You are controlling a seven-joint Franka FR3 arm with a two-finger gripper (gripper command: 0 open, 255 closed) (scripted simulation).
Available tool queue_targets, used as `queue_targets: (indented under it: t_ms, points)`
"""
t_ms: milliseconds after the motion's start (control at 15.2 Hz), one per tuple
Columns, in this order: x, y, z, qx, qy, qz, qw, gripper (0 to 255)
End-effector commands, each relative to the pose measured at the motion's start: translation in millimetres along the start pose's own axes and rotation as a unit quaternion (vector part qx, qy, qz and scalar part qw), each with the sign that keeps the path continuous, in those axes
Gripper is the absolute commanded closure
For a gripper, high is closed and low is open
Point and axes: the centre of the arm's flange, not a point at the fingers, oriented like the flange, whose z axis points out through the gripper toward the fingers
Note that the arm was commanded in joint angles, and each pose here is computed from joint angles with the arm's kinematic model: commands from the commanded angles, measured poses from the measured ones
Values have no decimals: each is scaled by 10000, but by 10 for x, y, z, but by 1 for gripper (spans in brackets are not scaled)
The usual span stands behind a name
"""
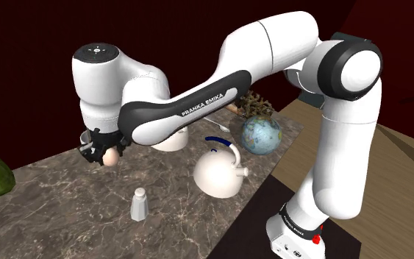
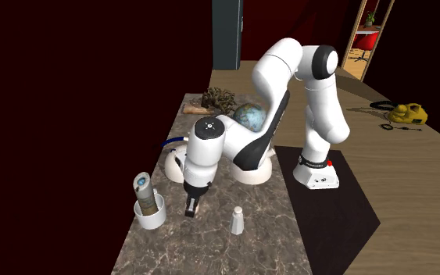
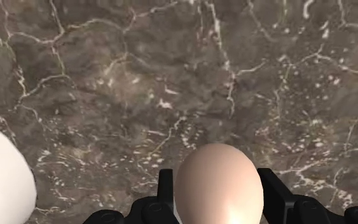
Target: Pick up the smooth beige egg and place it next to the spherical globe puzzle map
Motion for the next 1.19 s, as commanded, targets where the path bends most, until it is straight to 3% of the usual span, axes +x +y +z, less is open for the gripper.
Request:
queue_targets:
  t_ms: [0,1122]
  points:
    - [38,9,-95,0,-2,0,10000,255]
    - [233,92,-967,0,-2,0,10000,255]
